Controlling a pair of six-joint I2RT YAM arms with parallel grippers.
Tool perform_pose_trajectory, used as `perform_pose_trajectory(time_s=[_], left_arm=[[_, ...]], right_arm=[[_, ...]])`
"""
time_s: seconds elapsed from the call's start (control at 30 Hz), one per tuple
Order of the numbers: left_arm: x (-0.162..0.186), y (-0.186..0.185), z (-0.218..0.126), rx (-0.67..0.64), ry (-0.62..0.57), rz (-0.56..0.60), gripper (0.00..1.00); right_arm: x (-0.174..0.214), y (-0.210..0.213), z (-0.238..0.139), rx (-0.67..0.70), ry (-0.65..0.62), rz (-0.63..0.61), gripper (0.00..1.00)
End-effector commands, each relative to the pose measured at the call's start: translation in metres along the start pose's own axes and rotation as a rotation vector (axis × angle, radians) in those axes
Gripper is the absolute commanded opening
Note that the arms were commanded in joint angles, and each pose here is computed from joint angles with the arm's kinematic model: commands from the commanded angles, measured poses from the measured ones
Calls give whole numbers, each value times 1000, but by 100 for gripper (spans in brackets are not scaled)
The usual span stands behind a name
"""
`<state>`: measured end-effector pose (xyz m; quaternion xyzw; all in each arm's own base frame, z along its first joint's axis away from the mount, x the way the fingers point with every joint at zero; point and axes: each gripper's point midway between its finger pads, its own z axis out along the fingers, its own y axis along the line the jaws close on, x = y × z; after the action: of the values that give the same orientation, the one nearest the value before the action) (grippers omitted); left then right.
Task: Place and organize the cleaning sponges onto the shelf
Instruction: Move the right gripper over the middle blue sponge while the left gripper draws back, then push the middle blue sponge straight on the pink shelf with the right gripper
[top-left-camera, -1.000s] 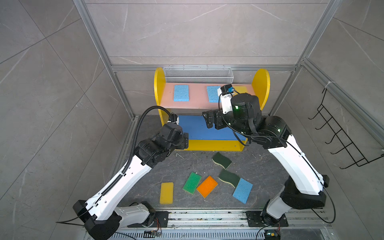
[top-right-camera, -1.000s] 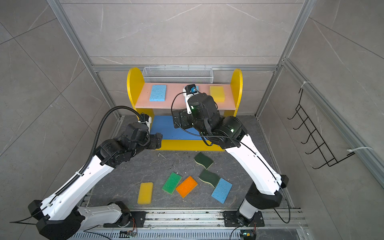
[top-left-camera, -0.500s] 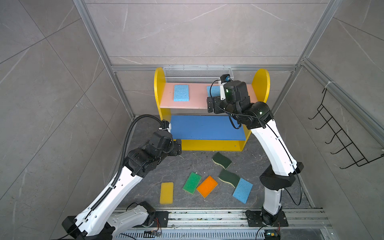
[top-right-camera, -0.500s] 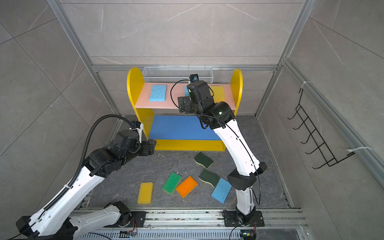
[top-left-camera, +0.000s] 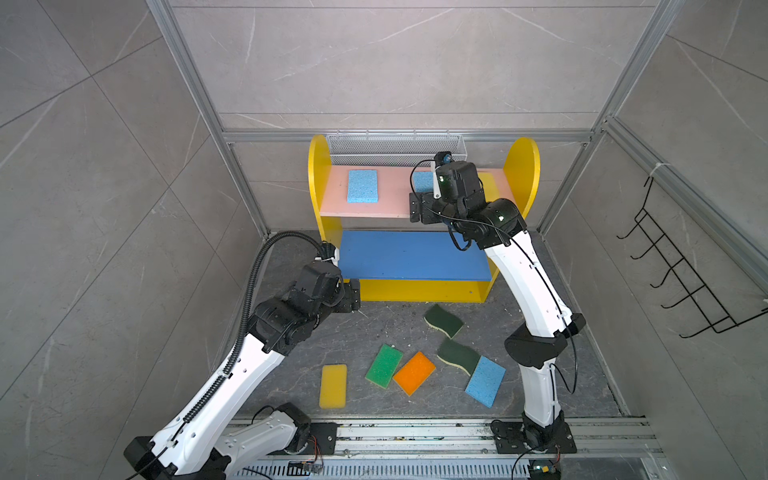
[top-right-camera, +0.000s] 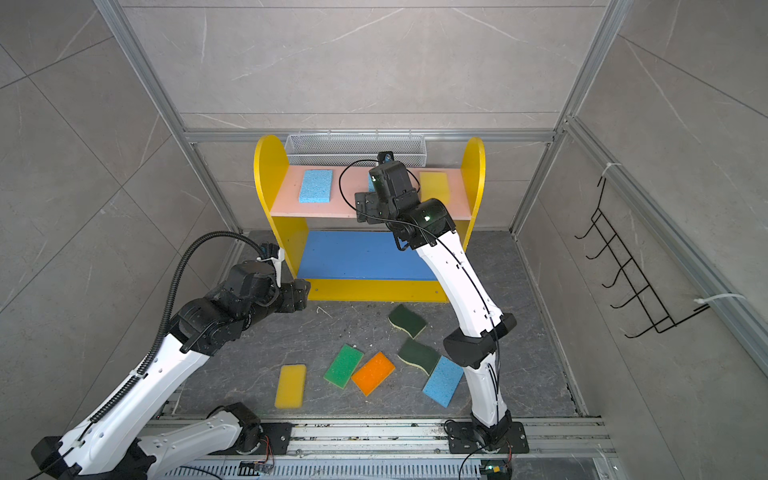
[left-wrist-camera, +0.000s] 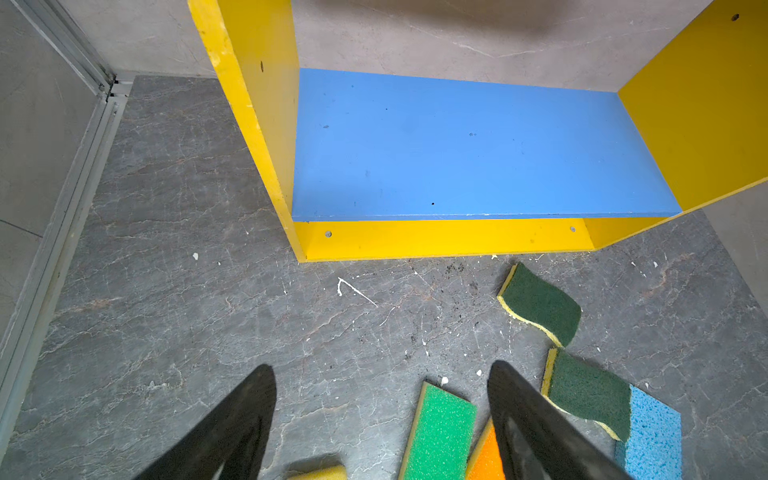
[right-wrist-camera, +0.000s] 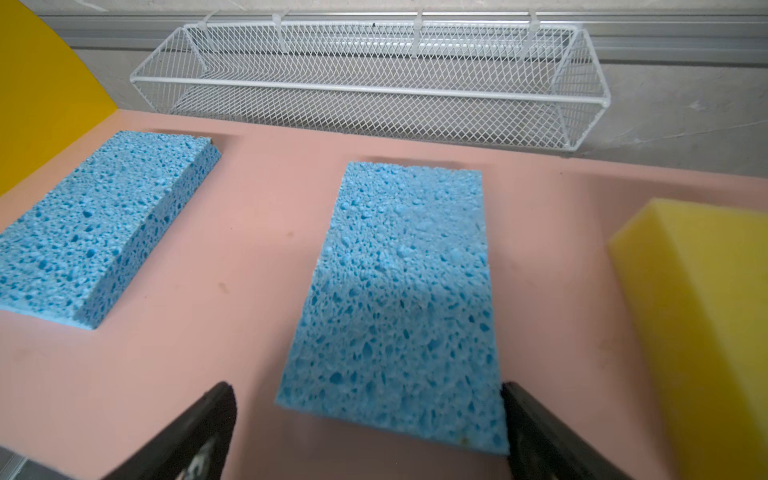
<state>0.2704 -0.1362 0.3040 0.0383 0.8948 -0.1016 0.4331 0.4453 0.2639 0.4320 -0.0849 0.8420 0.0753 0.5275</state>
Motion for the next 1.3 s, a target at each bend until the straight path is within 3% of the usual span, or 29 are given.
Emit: perform_pose_trajectory(time_s=[0.0,0.37,0.73,1.27], left_arm=[[-13,-3,-8,30,-50,5,83],[-13,0,-9,32,-53,-6,83],[-12,8,-17,24,-71,-16,83],[-11,10,-25,42,-99,-31,83]], right_arm=[[7,-3,6,18,26,11,100],[17,-5,19,52,53,-6,99],[23,0,26,39,72,5,85],[31,15,23,32,87,10,84]])
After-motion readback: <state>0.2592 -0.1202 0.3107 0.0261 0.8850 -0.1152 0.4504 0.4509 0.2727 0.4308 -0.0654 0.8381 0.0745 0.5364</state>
